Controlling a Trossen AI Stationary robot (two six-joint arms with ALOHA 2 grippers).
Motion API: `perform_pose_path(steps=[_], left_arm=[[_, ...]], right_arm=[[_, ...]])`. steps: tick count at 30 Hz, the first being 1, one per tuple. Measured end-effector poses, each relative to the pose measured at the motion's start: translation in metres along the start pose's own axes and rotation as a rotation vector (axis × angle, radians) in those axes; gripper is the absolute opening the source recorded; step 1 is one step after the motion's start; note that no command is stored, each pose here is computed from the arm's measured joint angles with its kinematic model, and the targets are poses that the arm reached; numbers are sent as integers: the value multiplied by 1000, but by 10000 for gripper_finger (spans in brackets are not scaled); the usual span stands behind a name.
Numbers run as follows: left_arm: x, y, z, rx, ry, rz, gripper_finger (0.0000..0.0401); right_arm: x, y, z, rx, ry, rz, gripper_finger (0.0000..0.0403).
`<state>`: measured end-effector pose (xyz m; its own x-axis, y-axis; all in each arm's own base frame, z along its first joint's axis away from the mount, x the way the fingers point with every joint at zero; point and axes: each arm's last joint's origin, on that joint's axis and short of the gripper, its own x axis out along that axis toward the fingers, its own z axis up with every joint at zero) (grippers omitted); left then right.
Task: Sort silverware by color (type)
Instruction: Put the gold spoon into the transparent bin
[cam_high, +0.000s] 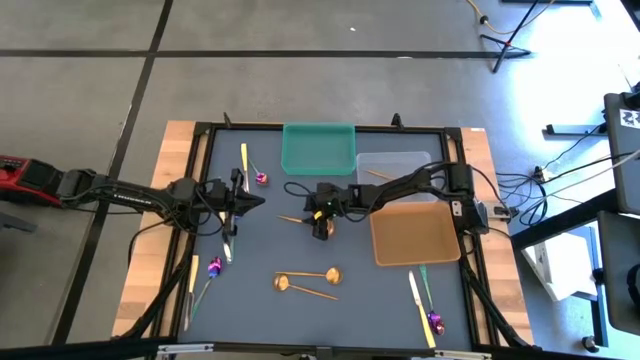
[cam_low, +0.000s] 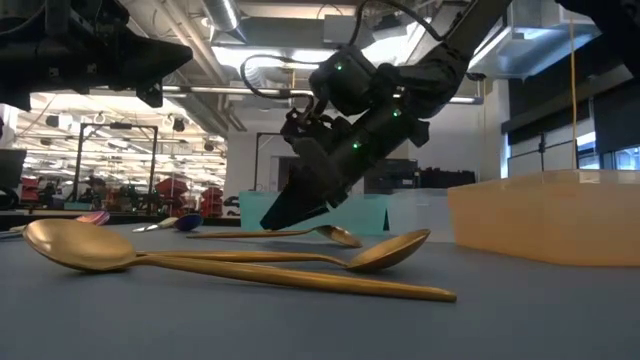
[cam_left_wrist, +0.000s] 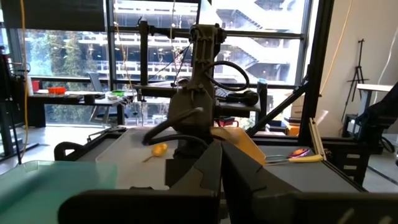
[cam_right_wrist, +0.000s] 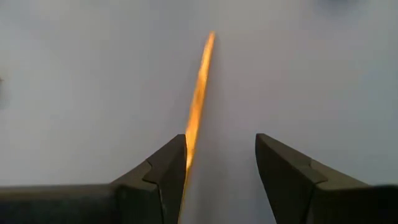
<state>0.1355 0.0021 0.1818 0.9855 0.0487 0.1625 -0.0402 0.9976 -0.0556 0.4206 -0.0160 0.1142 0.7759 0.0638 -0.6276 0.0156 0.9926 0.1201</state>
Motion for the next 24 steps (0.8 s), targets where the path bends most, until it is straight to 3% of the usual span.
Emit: perform_pose_path(steps=[18,24], left_arm=[[0,0,1,0,-7,0,4],[0,0,1,0,-9,0,4]], right_arm=[[14,5,-15,-11,34,-33,180],[15,4,-16,-19,39,-31,120]])
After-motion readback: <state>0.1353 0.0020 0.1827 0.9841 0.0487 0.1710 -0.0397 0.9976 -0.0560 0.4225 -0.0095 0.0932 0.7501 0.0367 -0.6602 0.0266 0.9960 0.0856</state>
